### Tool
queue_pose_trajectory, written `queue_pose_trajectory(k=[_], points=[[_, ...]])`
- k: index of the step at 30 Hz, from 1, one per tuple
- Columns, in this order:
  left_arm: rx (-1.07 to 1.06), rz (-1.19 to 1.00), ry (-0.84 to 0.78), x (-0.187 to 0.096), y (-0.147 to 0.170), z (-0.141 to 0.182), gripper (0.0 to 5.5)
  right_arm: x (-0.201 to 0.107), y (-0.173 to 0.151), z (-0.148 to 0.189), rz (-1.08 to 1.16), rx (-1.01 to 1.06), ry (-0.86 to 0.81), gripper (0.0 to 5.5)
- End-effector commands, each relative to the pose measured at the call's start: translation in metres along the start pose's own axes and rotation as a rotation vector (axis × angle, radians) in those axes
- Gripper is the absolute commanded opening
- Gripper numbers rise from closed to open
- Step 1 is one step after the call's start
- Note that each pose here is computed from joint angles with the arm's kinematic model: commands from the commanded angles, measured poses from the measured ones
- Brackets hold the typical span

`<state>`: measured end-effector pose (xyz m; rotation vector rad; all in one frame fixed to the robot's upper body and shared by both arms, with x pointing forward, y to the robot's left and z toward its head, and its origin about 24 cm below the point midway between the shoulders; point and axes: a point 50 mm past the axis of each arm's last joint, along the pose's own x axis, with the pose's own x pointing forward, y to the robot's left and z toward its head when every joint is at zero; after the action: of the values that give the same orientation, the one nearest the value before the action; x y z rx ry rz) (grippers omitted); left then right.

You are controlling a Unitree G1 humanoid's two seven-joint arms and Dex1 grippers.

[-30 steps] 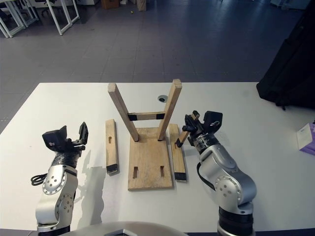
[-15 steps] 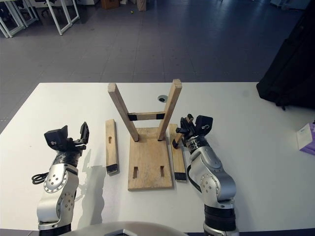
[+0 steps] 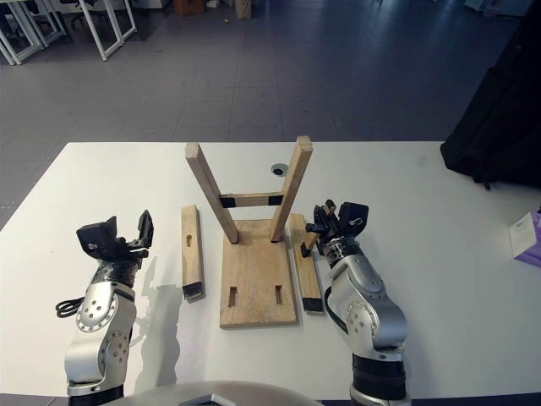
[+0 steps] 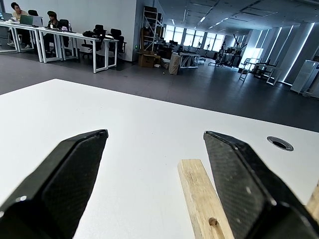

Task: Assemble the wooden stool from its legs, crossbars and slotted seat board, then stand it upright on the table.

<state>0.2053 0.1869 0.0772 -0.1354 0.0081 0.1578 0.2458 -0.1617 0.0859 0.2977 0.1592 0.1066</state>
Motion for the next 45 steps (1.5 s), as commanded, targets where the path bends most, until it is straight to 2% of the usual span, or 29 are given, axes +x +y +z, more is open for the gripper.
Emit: queue_pose_trajectory(k=[1,8,11,15,21,27,35,39,45], points=[[0.005,0.012,0.027,0.0,0.0,-0.004,3.57,0.001,-0.008,-0.009,-0.037,-0.081,0.028,0.39],[0.002,0.015,0.034,0.0,-0.001,-0.005,3.57,0.006,-0.021,-0.027,-0.104,-0.256,0.077,0.39],[0.0,0.013,0.036,0.0,-0.002,-0.005,3.57,0.002,-0.032,-0.045,-0.16,-0.328,0.131,0.39],[0.003,0.01,0.039,0.001,-0.001,-0.006,3.57,-0.01,-0.047,-0.072,-0.209,-0.323,0.184,0.39],[0.009,-0.001,0.041,0.003,0.0,-0.006,3.57,-0.02,-0.061,-0.084,-0.27,-0.248,0.142,0.39],[0.024,-0.015,0.042,0.005,0.001,-0.006,3.57,-0.037,-0.075,-0.113,-0.276,-0.289,0.222,0.39],[0.02,-0.025,0.049,0.005,0.0,-0.006,3.57,-0.05,-0.082,-0.128,-0.294,-0.286,0.282,0.39],[0.016,-0.029,0.045,0.008,-0.002,-0.004,3.57,-0.043,-0.08,-0.116,-0.289,-0.263,0.214,0.39],[0.014,-0.022,0.039,0.009,-0.002,-0.003,3.57,0.003,-0.061,-0.057,-0.223,-0.327,-0.006,0.39]])
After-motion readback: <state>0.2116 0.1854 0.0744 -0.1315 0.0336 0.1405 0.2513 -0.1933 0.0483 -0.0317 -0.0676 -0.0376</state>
